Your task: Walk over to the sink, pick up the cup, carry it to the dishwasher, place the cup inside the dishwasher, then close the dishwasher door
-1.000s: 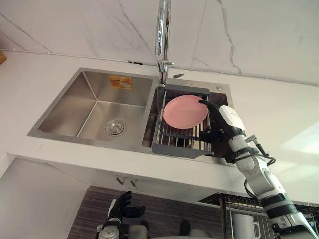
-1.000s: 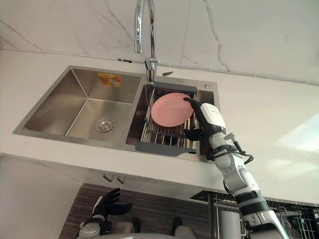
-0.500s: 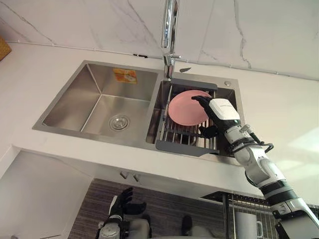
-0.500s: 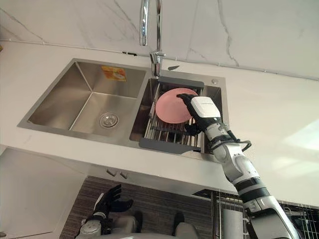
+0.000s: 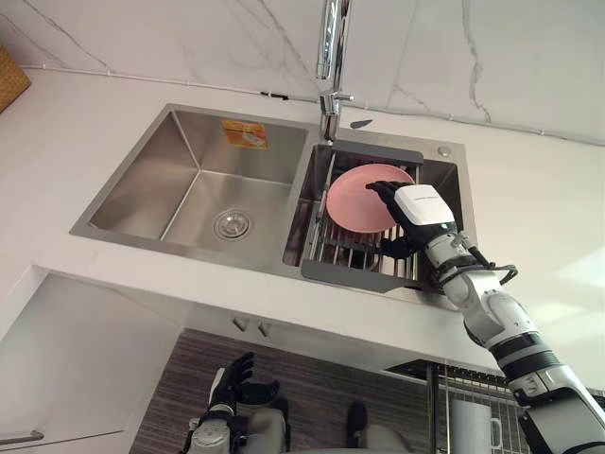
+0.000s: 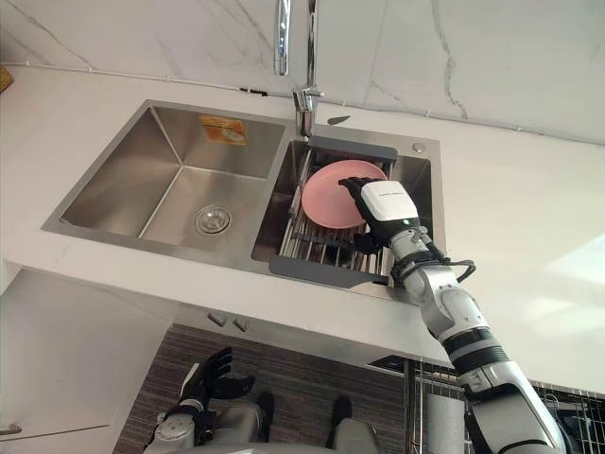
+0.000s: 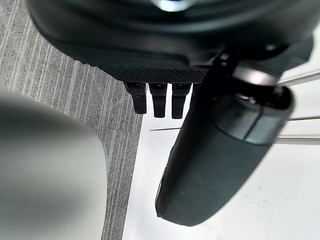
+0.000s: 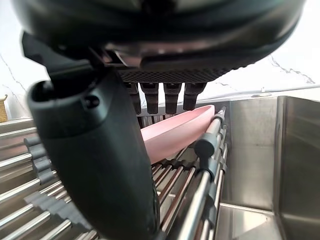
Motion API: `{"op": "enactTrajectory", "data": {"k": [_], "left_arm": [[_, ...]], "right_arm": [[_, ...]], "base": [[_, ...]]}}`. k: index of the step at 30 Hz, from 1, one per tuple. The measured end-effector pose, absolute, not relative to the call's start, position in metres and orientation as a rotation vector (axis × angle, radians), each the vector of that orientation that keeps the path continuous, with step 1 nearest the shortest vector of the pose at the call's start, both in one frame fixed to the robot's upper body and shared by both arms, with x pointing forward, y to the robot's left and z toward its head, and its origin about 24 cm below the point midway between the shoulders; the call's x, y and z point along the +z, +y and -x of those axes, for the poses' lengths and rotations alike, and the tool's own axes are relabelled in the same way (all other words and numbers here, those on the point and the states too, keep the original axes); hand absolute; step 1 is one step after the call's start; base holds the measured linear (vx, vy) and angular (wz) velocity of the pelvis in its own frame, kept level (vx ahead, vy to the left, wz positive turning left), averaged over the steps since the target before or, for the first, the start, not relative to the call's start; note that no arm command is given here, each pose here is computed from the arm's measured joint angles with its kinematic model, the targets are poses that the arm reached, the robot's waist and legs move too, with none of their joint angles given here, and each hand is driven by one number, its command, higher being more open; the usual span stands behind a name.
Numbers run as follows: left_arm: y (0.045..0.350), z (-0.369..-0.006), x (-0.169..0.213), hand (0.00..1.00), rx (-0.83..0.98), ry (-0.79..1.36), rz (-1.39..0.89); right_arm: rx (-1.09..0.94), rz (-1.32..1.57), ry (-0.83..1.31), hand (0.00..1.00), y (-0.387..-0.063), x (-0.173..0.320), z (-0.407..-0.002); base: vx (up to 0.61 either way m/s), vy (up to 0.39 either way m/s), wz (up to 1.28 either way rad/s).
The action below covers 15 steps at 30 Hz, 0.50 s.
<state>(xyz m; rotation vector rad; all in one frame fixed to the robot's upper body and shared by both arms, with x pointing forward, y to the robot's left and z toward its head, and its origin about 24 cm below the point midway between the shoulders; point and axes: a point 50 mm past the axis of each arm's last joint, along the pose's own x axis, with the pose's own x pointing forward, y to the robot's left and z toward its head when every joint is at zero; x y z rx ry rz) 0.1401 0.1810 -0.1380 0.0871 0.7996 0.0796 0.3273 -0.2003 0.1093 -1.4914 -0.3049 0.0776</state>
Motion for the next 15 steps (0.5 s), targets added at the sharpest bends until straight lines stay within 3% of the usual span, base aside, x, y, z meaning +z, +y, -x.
{"op": "enactTrajectory", "data": {"k": [8, 9, 15], "left_arm": [[0.18, -0.142, -0.137, 0.9, 0.089, 0.792, -0.069], [0.18, -0.142, -0.137, 0.9, 0.095, 0.791, -0.066], [0.179, -0.143, -0.136, 0.9, 0.113, 0.78, -0.053]], "right_arm": [[0.03, 1.51, -0.309, 0.9, -0.203, 0.117, -0.335], [0.024, 1.512, -0.312, 0.3, -0.203, 0.119, -0.337], [0.004, 1.517, -0.302, 0.3, -0.204, 0.123, -0.344]], "base": [[-0.01, -0.002, 0.01], [0.0, 0.0, 0.0], [0.0, 0.0, 0.0]]}}
